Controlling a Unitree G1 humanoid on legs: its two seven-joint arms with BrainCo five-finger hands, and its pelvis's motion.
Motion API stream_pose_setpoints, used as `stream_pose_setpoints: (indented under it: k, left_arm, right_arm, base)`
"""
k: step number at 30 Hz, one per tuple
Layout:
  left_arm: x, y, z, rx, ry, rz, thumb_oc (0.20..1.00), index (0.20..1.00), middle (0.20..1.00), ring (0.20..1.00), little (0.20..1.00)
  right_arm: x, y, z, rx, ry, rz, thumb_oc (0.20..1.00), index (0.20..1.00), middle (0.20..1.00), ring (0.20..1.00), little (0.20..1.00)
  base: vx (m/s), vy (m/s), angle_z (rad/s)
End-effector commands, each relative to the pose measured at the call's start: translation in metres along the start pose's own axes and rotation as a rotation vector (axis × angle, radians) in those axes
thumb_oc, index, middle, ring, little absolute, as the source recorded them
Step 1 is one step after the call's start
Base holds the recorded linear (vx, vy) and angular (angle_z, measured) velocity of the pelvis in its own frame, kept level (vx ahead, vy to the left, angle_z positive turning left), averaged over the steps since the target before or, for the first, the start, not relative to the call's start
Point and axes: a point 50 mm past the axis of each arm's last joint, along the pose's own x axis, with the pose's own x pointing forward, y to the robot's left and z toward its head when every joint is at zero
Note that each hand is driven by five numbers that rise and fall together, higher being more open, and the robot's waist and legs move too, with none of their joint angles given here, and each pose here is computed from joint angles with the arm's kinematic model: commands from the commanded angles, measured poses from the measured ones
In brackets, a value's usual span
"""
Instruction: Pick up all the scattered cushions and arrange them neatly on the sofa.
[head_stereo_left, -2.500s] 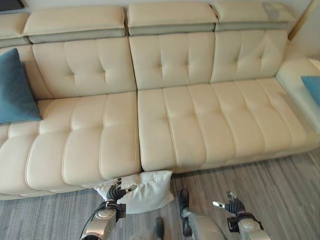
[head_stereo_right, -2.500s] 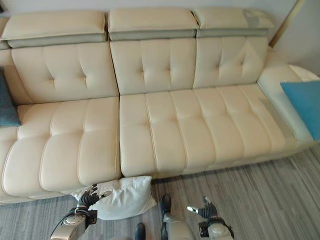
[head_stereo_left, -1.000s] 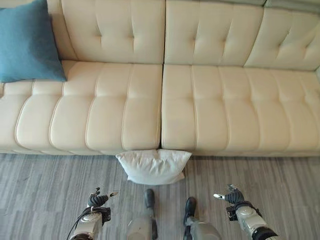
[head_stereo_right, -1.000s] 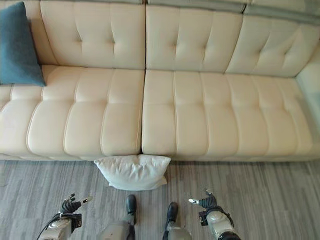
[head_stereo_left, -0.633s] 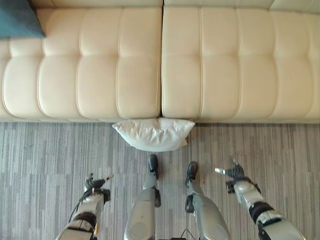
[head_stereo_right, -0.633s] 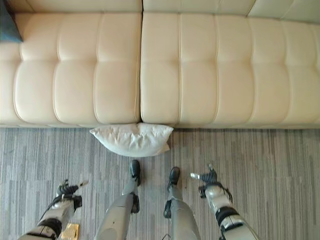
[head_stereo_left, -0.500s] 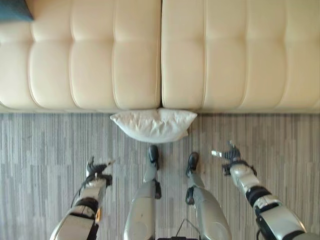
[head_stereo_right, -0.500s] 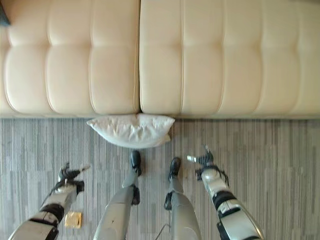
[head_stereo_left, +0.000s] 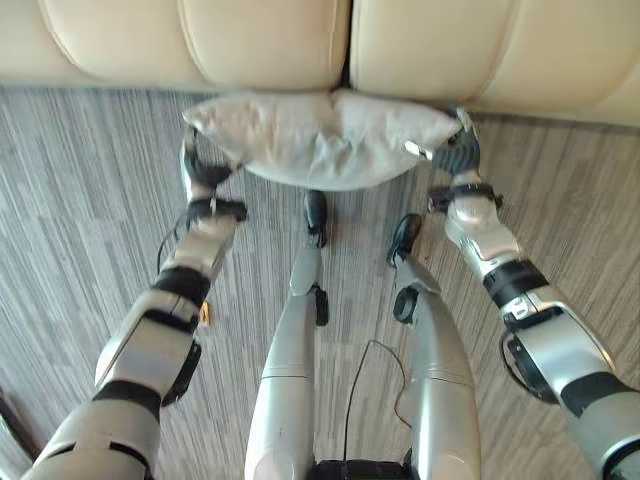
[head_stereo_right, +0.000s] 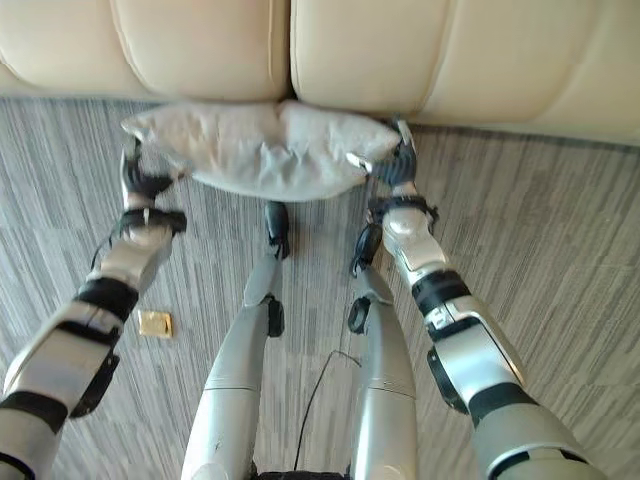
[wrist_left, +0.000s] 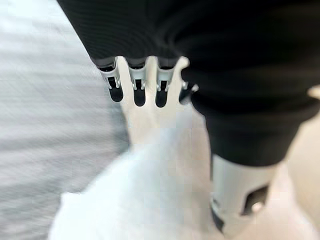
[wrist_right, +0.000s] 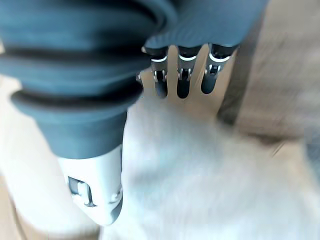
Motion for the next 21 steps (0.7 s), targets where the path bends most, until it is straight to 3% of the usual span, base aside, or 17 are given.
stream_pose_setpoints:
  k: [1, 4, 5, 6, 7, 8, 9, 10, 14, 21]
  left_arm:
    - [-0.016, -0.028, -0.002, -0.085, 0.005, -0.074, 1.000, 1.000, 1.000, 1.000, 1.000]
    - [-0.021, -0.054, 0.019, -0.204, 0.002, -0.136, 1.000, 1.000, 1.000, 1.000, 1.000]
    - [-0.033, -0.081, 0.035, -0.298, 0.005, -0.219, 1.000, 1.000, 1.000, 1.000, 1.000]
    - [-0.032, -0.081, 0.037, -0.299, 0.000, -0.218, 0.752, 0.752, 0.752, 0.752, 0.752]
    - [-0.045, -0.103, 0.053, -0.405, 0.000, -0.295, 0.203, 0.203, 0.203, 0.203, 0.203]
    - [-0.045, -0.103, 0.054, -0.406, 0.000, -0.296, 0.200, 0.200, 0.200, 0.200, 0.200]
    - [-0.054, -0.114, 0.062, -0.471, -0.001, -0.340, 0.200, 0.200, 0.200, 0.200, 0.200]
    - [-0.062, -0.122, 0.067, -0.530, 0.002, -0.372, 0.200, 0.200, 0.200, 0.200, 0.200]
    - [-0.087, -0.141, 0.074, -0.661, 0.033, -0.456, 0.200, 0.200, 0.200, 0.200, 0.200]
    - [-0.104, -0.143, 0.059, -0.718, 0.071, -0.483, 0.200, 0.200, 0.200, 0.200, 0.200]
  right_arm:
    - [-0.013, 0.017, -0.010, 0.135, 0.016, 0.025, 1.000, 1.000, 1.000, 1.000, 1.000]
    - [-0.006, 0.031, 0.006, 0.209, -0.005, 0.039, 1.000, 1.000, 1.000, 1.000, 1.000]
    - [-0.004, 0.041, 0.018, 0.264, -0.027, 0.045, 1.000, 1.000, 1.000, 1.000, 1.000]
    - [-0.003, 0.041, 0.020, 0.264, -0.033, 0.044, 1.000, 1.000, 1.000, 1.000, 1.000]
    - [-0.003, 0.047, 0.024, 0.322, -0.036, 0.045, 0.953, 0.953, 0.953, 0.953, 0.953]
    - [-0.003, 0.046, 0.024, 0.322, -0.036, 0.045, 0.834, 0.834, 0.834, 0.834, 0.834]
    - [-0.004, 0.047, 0.025, 0.343, -0.044, 0.047, 0.322, 0.322, 0.322, 0.322, 0.322]
    - [-0.005, 0.046, 0.026, 0.376, -0.052, 0.034, 0.200, 0.200, 0.200, 0.200, 0.200]
    - [-0.013, 0.045, 0.017, 0.556, -0.034, -0.002, 0.200, 0.200, 0.200, 0.200, 0.200]
    - [-0.031, 0.045, -0.004, 0.639, 0.000, -0.002, 0.200, 0.200, 0.200, 0.200, 0.200]
  base:
    - [0.03, 0.002, 0.21]
    - [0.03, -0.014, 0.11]
    - [0.00, 0.000, 0.00]
    - [0.03, -0.044, 0.00]
    - [0.00, 0.000, 0.00]
    - [0.02, -0.032, 0.03]
    - [0.00, 0.000, 0.00]
    - [0.00, 0.000, 0.00]
    - [-0.01, -0.028, -0.06]
    - [-0.03, -0.018, -0.14]
